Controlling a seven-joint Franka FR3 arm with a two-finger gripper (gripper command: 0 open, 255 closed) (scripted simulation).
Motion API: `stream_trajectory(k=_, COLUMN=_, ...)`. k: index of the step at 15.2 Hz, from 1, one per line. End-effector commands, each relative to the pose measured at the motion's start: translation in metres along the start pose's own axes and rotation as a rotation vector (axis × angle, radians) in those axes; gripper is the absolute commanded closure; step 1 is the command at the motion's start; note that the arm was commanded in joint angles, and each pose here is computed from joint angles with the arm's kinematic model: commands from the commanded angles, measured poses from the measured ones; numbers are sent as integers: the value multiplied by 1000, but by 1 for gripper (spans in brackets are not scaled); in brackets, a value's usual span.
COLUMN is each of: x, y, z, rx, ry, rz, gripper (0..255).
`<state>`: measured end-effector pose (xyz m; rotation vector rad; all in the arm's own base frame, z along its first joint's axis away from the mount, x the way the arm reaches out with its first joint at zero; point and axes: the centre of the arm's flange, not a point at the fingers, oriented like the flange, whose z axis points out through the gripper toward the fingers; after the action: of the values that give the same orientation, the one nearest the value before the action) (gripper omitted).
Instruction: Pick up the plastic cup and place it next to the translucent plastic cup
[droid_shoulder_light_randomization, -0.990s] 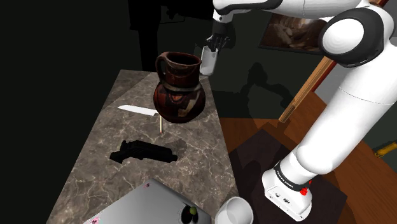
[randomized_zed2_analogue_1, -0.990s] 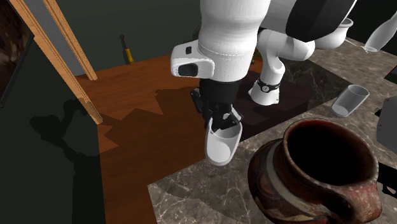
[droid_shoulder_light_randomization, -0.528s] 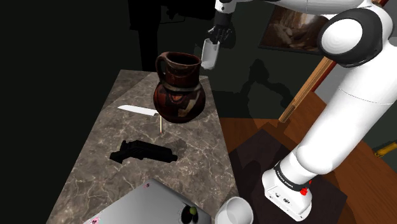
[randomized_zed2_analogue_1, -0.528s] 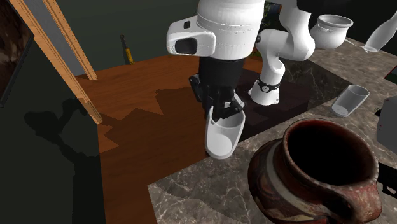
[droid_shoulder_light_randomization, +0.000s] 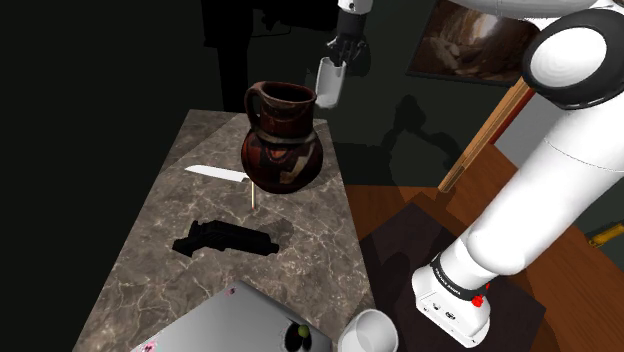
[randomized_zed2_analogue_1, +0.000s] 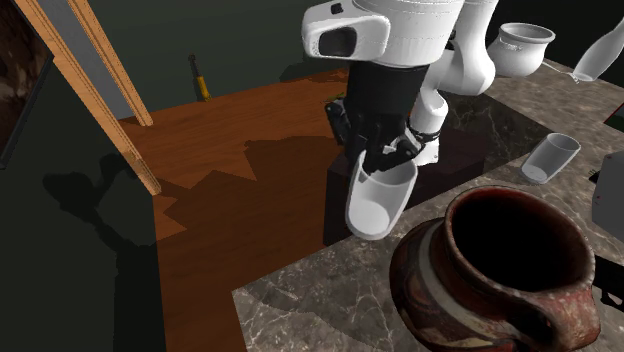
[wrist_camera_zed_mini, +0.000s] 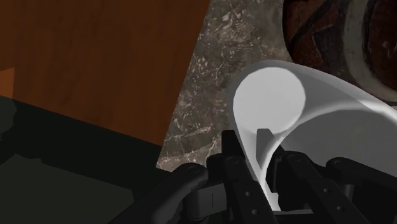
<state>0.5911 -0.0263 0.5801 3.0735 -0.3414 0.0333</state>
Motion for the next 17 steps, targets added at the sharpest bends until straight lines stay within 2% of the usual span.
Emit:
stream_trajectory(k=1, x=-23, y=-16, z=-2, rx=0, ry=0, rz=0, gripper=255)
stream_trajectory(k=17, x=-196, y=-137, z=-13, rx=0, ry=0, rz=0, gripper=255)
